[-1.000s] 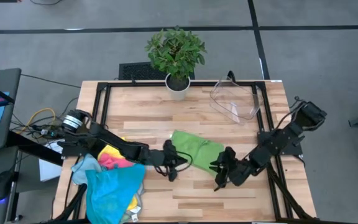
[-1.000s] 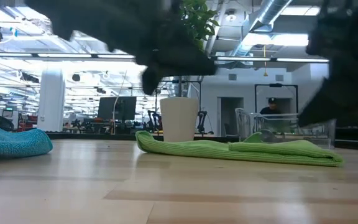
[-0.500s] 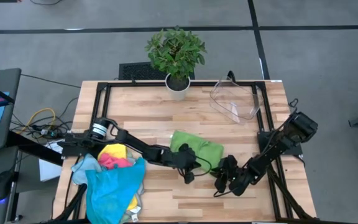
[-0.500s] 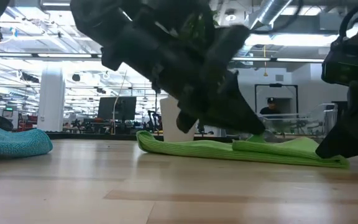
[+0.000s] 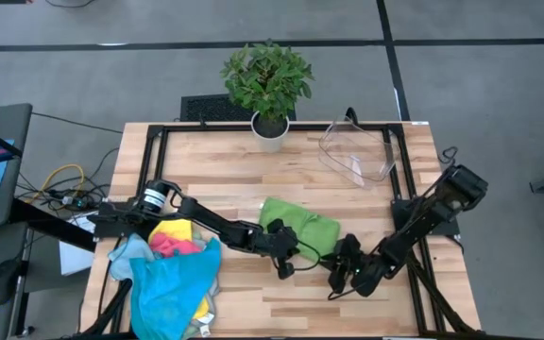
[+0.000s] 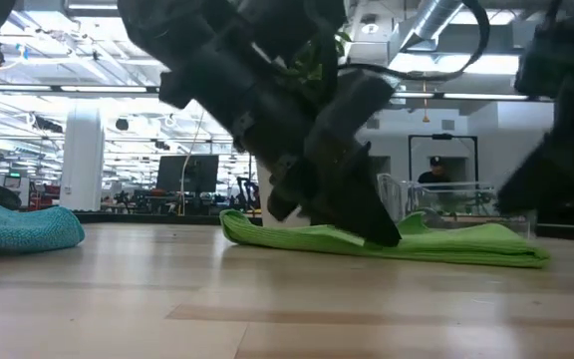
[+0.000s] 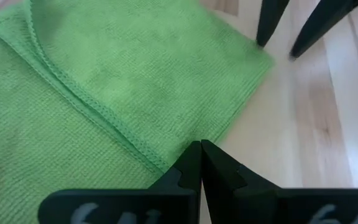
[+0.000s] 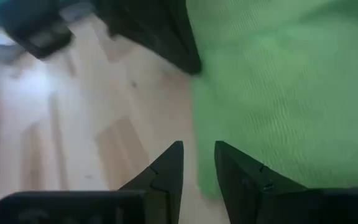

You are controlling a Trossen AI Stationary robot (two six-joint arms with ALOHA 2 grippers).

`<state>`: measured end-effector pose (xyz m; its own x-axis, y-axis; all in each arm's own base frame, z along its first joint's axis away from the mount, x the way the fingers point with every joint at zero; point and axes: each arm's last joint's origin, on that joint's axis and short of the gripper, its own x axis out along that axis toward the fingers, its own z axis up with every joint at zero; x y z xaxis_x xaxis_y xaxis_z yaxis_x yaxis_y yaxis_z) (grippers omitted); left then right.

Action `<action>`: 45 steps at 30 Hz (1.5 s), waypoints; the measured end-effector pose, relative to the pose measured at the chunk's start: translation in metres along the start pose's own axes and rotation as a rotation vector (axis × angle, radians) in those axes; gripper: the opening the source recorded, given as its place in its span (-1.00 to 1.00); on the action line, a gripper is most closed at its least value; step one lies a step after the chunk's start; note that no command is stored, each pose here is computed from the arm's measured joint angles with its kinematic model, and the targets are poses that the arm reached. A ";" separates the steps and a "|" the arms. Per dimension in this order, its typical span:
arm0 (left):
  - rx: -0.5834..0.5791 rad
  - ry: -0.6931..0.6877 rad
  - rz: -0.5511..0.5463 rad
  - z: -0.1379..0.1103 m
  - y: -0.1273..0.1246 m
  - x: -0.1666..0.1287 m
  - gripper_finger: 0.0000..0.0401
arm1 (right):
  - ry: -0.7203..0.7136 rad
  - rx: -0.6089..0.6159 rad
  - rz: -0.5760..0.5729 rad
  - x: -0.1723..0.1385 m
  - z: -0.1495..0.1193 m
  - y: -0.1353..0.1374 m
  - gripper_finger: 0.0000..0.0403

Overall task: Fold microfiber towels
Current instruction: Fold the green microfiber towel

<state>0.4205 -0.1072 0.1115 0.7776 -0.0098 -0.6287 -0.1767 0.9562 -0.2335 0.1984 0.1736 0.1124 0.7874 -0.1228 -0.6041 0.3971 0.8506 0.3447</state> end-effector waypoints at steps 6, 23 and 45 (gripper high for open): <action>-0.025 -0.093 -0.029 0.037 0.000 -0.025 -1.00 | -0.053 -0.055 0.050 -0.021 0.024 0.004 -0.41; 0.080 -0.115 -0.282 0.084 -0.011 -0.100 -0.60 | 0.026 -0.118 0.234 -0.080 0.061 -0.004 -0.39; 0.233 -0.021 -0.133 0.036 -0.012 -0.040 -0.45 | 0.255 -0.521 0.033 -0.023 0.025 0.013 -0.18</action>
<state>0.4130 -0.1072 0.1662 0.7976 -0.1356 -0.5878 0.0694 0.9886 -0.1339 0.1968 0.1742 0.1491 0.6310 -0.0201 -0.7755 0.0389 0.9992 0.0057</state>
